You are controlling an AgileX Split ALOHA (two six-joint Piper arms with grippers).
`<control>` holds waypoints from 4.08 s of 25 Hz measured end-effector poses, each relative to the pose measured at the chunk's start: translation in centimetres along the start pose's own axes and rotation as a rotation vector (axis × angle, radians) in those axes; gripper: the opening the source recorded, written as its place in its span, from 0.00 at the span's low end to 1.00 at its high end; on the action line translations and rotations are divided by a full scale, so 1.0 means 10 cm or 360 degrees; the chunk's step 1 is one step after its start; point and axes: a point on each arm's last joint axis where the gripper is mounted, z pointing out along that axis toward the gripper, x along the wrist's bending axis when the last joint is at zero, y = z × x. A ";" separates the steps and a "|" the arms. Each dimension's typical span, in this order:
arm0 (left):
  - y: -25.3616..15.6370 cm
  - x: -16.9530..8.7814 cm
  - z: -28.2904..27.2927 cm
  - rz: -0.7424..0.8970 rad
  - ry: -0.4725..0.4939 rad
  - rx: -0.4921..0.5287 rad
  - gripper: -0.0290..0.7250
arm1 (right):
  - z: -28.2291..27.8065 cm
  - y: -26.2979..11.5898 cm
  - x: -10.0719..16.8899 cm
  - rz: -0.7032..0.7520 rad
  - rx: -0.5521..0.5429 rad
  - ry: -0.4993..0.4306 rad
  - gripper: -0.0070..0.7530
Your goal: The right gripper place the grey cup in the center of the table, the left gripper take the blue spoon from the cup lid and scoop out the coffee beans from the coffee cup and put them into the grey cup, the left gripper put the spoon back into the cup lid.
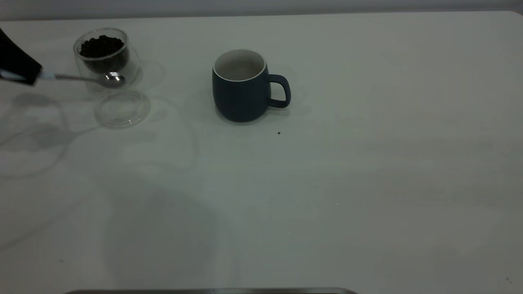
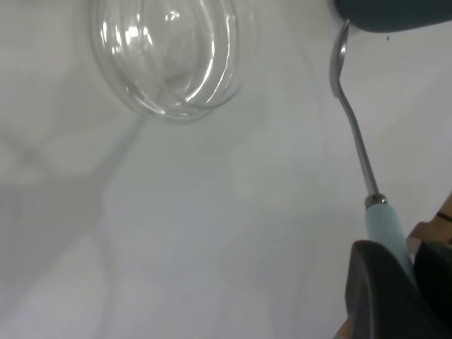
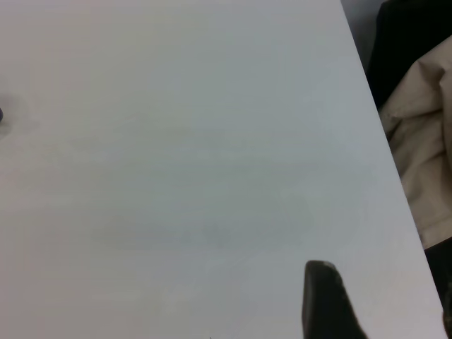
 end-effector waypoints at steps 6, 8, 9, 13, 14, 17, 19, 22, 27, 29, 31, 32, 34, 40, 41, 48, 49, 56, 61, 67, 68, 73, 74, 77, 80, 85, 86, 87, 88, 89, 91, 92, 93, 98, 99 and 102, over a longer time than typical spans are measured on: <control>-0.03 0.27 0.25 -0.0109 -0.0017 -0.0078 0.21 | 0.00 0.00 0.00 0.0000 0.0000 0.0000 0.49; -0.02 0.32 0.29 -0.0110 -0.0023 -0.0115 0.21 | 0.00 0.00 0.00 0.0000 0.0000 0.0000 0.49; -0.02 0.33 0.31 -0.0111 -0.0033 -0.0132 0.21 | 0.00 0.00 0.00 0.0000 0.0000 0.0000 0.49; 0.00 0.37 0.31 -0.0098 0.0016 -0.0171 0.21 | 0.00 0.00 0.00 0.0000 0.0000 0.0000 0.49; 0.00 0.38 0.31 -0.0098 0.0034 -0.0181 0.21 | 0.00 0.00 0.00 0.0000 0.0000 0.0000 0.49; 0.02 0.40 0.31 -0.0101 0.0071 -0.0201 0.21 | 0.00 0.00 0.00 0.0000 0.0000 0.0000 0.49; 0.02 0.41 0.32 -0.0105 0.0081 -0.0206 0.21 | 0.00 0.00 0.00 0.0000 0.0000 0.0000 0.49; 0.00 0.45 0.36 -0.0119 0.0074 -0.0198 0.21 | 0.00 0.00 0.00 0.0000 0.0000 0.0000 0.49; -0.07 0.55 0.48 -0.0168 0.0018 -0.0168 0.21 | 0.00 0.00 0.00 0.0000 0.0000 0.0000 0.49; -0.08 0.56 0.50 -0.0178 0.0004 -0.0167 0.21 | 0.00 0.00 0.00 0.0000 0.0000 0.0000 0.49; -0.08 0.57 0.52 -0.0173 -0.0002 -0.0171 0.21 | 0.00 0.00 0.00 0.0000 0.0000 0.0000 0.49; -0.08 0.57 0.52 -0.0166 -0.0001 -0.0171 0.21 | 0.00 0.00 0.00 0.0000 0.0000 0.0000 0.49; -0.08 0.57 0.52 -0.0159 -0.0002 -0.0172 0.21 | 0.00 0.00 0.00 0.0000 0.0000 0.0000 0.49; -0.07 0.59 0.52 -0.0155 0.0019 -0.0183 0.21 | 0.00 0.00 0.00 0.0000 0.0000 0.0000 0.49; -0.07 0.59 0.52 -0.0154 0.0022 -0.0185 0.21 | 0.00 0.00 0.00 0.0000 0.0000 0.0000 0.49; -0.07 0.60 0.51 -0.0149 0.0049 -0.0198 0.22 | 0.00 0.00 0.00 0.0000 0.0000 0.0000 0.49; -0.06 0.61 0.51 -0.0150 0.0055 -0.0201 0.23 | 0.00 0.00 0.00 0.0000 0.0000 0.0000 0.49; -0.06 0.65 0.52 -0.0164 0.0119 -0.0224 0.38 | 0.00 0.00 0.00 0.0000 0.0000 0.0000 0.49; -0.07 0.68 0.54 -0.0174 0.0132 -0.0223 0.49 | 0.00 0.00 0.00 0.0000 0.0000 0.0000 0.49; -0.06 0.67 0.53 -0.0171 0.0135 -0.0226 0.51 | 0.00 0.00 0.00 0.0000 0.0000 0.0000 0.49; -0.05 0.67 0.52 -0.0167 0.0138 -0.0228 0.51 | 0.00 0.00 0.00 0.0000 0.0000 0.0000 0.49; 0.04 0.64 0.45 -0.0119 0.0122 -0.0246 0.51 | 0.00 0.00 0.00 0.0000 0.0000 0.0000 0.49; 0.07 0.64 0.43 -0.0115 0.0119 -0.0253 0.52 | 0.00 0.00 0.00 0.0000 0.0000 0.0000 0.49; 0.13 0.61 0.39 -0.0119 0.0095 -0.0260 0.52 | 0.00 0.00 0.00 0.0000 0.0000 0.0000 0.49; 0.16 0.59 0.36 -0.0106 0.0083 -0.0262 0.52 | 0.00 0.00 0.00 0.0000 0.0000 0.0000 0.49; 0.19 0.57 0.31 -0.0085 0.0103 -0.0270 0.52 | 0.00 0.00 0.00 0.0000 0.0000 0.0000 0.49; 0.20 0.55 0.29 -0.0079 0.0111 -0.0279 0.52 | 0.00 0.00 0.00 0.0000 0.0000 0.0000 0.49; 0.23 0.54 0.25 -0.0066 0.0122 -0.0295 0.52 | 0.00 0.00 0.00 0.0000 0.0000 0.0000 0.49; 0.26 0.52 0.21 -0.0060 0.0123 -0.0324 0.52 | 0.00 0.00 0.00 0.0000 0.0000 0.0000 0.49; 0.29 0.48 0.15 -0.0056 0.0109 -0.0368 0.52 | 0.00 0.00 0.00 0.0000 0.0000 0.0000 0.49; 0.39 0.36 0.01 -0.0060 0.0036 -0.0493 0.52 | 0.00 0.00 0.00 0.0000 0.0000 0.0000 0.49; 0.44 0.29 -0.06 -0.0068 -0.0020 -0.0570 0.52 | 0.00 0.00 0.00 0.0000 0.0000 0.0000 0.49; 0.49 0.21 -0.13 -0.0067 -0.0083 -0.0644 0.52 | 0.00 0.00 0.00 0.0000 0.0000 0.0000 0.49; 0.69 -0.36 -0.57 0.0105 -0.0267 -0.0880 0.52 | 0.00 0.00 0.00 0.0000 0.0000 0.0000 0.49; 0.71 -0.47 -0.66 0.0148 -0.0257 -0.0901 0.52 | 0.00 0.00 0.00 0.0000 0.0000 0.0000 0.49; 0.71 -0.87 -0.96 0.0283 -0.0136 -0.0919 0.51 | 0.00 0.00 0.00 0.0000 0.0000 0.0000 0.49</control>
